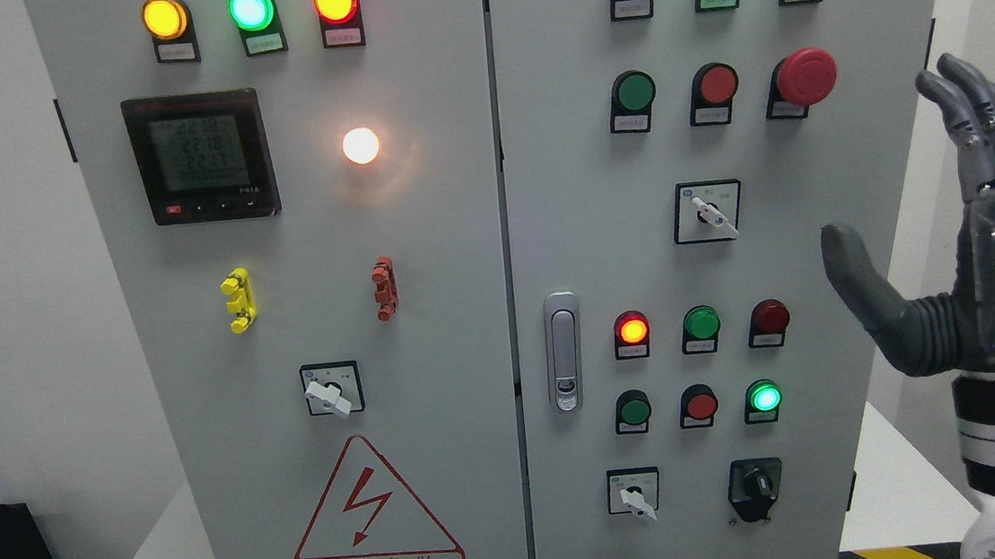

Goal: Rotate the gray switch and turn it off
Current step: 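Raise the right hand and swing it toward the cabinet door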

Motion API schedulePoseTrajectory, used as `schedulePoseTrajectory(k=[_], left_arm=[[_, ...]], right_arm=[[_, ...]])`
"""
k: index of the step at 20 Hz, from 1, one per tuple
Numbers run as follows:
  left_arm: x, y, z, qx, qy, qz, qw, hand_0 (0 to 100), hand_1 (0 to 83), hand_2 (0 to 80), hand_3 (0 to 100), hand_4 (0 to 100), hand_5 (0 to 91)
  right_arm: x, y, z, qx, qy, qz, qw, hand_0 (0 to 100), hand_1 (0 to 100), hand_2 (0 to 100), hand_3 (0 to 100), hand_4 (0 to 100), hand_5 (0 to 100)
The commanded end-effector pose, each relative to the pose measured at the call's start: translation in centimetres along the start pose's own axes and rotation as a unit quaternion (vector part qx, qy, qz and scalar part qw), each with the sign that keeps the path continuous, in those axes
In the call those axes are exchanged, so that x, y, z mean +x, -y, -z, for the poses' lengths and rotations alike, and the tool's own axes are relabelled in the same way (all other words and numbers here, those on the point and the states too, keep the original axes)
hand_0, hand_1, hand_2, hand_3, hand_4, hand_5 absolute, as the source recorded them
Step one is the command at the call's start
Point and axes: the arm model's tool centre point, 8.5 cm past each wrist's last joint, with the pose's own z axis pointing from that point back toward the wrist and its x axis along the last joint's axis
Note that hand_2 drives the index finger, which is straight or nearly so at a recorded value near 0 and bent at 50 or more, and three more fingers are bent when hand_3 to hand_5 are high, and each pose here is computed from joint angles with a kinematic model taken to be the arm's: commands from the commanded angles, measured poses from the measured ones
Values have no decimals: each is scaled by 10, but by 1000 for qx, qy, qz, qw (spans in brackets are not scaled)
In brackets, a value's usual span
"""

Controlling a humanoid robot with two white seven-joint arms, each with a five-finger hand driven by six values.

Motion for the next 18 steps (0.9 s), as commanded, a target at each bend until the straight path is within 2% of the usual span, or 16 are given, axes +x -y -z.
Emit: schedulePoseTrajectory(k=[1,11,13,14,15,16,18], left_arm=[[15,0,1,1,17,-15,1000,120,389,0,0,0,0],[15,0,1,1,17,-15,1000,120,389,0,0,0,0],[15,0,1,1,17,-15,1000,120,389,0,0,0,0],[15,0,1,1,17,-15,1000,120,389,0,0,0,0],[15,0,1,1,17,-15,1000,120,389,0,0,0,0],[15,0,1,1,17,-14,1000,120,389,0,0,0,0],[15,0,1,1,17,-14,1000,120,389,0,0,0,0]], right_arm=[[0,1,0,-3,-3,2,1000,189,167,0,0,0,0],[-1,1,0,-5,-5,2,1000,212,173,0,1,0,0],[0,2,1,-8,-3,3,1000,213,184,0,62,0,0],[-1,1,1,-7,-3,4,1000,212,247,1,210,169,25],[-1,0,1,-7,-4,6,1000,219,273,37,280,237,79],[-1,-3,1,-6,-8,11,1000,248,325,96,398,308,175],[-1,-7,0,-4,-14,18,1000,302,427,142,461,418,362]])
